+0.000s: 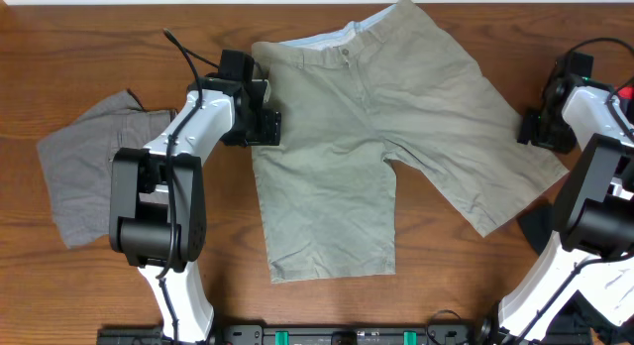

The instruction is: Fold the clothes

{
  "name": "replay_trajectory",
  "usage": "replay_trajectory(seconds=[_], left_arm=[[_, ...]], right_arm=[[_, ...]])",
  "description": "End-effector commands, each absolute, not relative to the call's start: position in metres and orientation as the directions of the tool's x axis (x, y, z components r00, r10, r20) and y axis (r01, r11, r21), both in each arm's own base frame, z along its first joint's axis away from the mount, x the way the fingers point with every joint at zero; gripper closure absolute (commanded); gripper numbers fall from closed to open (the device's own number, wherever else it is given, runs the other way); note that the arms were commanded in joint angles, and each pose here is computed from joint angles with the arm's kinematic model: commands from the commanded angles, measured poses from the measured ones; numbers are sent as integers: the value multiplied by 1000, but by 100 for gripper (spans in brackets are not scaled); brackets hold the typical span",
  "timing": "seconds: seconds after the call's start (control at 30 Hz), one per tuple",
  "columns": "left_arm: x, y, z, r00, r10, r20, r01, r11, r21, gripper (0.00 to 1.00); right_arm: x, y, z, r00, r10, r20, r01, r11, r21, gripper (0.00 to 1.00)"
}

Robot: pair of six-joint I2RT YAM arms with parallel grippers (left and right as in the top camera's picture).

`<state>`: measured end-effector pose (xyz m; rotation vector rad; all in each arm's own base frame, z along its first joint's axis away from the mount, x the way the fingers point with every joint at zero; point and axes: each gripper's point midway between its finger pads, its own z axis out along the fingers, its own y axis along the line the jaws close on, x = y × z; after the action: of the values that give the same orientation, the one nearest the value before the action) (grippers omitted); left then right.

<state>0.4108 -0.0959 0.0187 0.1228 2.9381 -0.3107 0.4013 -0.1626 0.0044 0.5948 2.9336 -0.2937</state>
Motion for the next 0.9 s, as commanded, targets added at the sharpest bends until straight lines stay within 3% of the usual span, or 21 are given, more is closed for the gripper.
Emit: replay_trajectory(seconds=[0.0, 0.07, 0.23, 0.37, 0.47, 0.6, 0.73, 0.87], left_arm=[[427, -102, 40, -965, 66, -254, 123, 969, -213, 28], [437, -103, 57, -948, 90, -304, 158, 966, -207, 29], [460, -107, 98, -895, 138, -423, 232, 956, -179, 59], [467, -101, 98, -877, 176, -446, 257, 958, -127, 76], [477, -87, 94, -854, 233, -465, 272, 962, -18, 75], [499, -87, 102, -795, 273, -541, 308, 951, 28, 68], [506, -88, 94, -785, 284, -551, 317, 948, 36, 69], [507, -89, 72, -799, 299, -522, 331, 943, 34, 73]], right_arm=[[418, -156, 42, -856, 454, -248, 468, 884, 5, 46], [426, -145, 67, -838, 465, -286, 449, 885, 125, 46], [429, -120, 140, -798, 460, -389, 357, 881, 310, 44], [421, -85, 181, -801, 428, -418, 263, 880, 396, 53], [411, -54, 186, -839, 380, -389, 215, 889, 405, 65], [398, 3, 174, -917, 220, -331, 72, 911, 407, 81], [377, 86, 154, -948, -79, -309, -210, 883, 420, 80], [372, 104, 110, -959, -148, -240, -199, 958, 207, 75]])
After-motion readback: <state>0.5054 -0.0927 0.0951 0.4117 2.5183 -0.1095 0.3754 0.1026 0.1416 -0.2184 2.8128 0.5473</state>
